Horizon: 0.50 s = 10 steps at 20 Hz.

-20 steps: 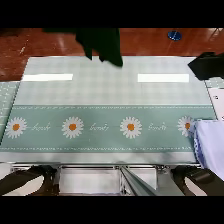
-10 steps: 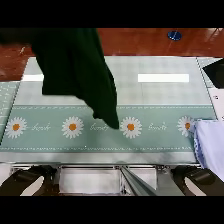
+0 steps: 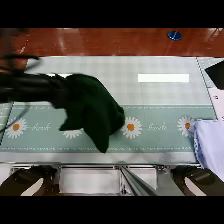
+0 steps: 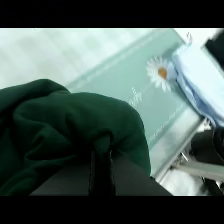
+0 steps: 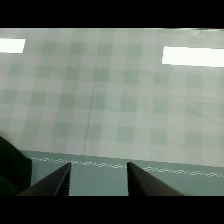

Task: Fold the shirts.

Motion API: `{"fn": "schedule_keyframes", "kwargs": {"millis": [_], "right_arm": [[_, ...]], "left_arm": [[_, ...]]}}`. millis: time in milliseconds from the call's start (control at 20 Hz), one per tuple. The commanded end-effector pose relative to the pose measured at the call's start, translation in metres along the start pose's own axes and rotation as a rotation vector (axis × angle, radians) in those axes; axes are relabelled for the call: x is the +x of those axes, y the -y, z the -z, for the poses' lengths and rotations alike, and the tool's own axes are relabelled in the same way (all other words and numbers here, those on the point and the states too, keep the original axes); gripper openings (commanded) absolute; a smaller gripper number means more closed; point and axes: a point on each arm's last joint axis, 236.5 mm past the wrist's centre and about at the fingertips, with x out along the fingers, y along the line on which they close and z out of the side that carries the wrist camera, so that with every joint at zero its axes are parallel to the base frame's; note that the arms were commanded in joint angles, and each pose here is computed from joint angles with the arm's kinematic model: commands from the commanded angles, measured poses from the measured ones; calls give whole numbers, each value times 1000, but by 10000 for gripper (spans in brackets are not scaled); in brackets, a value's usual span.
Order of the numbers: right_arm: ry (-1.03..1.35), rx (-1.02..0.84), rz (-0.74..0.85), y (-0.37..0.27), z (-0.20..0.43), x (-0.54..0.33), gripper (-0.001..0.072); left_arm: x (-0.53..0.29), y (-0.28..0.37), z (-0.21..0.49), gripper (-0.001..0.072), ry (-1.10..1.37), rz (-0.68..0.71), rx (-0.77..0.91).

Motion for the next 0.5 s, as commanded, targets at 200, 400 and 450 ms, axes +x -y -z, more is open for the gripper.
{"fn": "schedule_keyframes", "kwargs": {"millis": [200,400,450], "right_arm": [[-168,16,314,71,57,37,408],[-302,44,376,83,121,82,408],[-311,62,362,80,131,93,408]], "left_arm": [[184,20,103,24,-368,111,-71],[237,24,138,117,-441,149,-218],[242,25,143,420,-457,159,-253]]}}
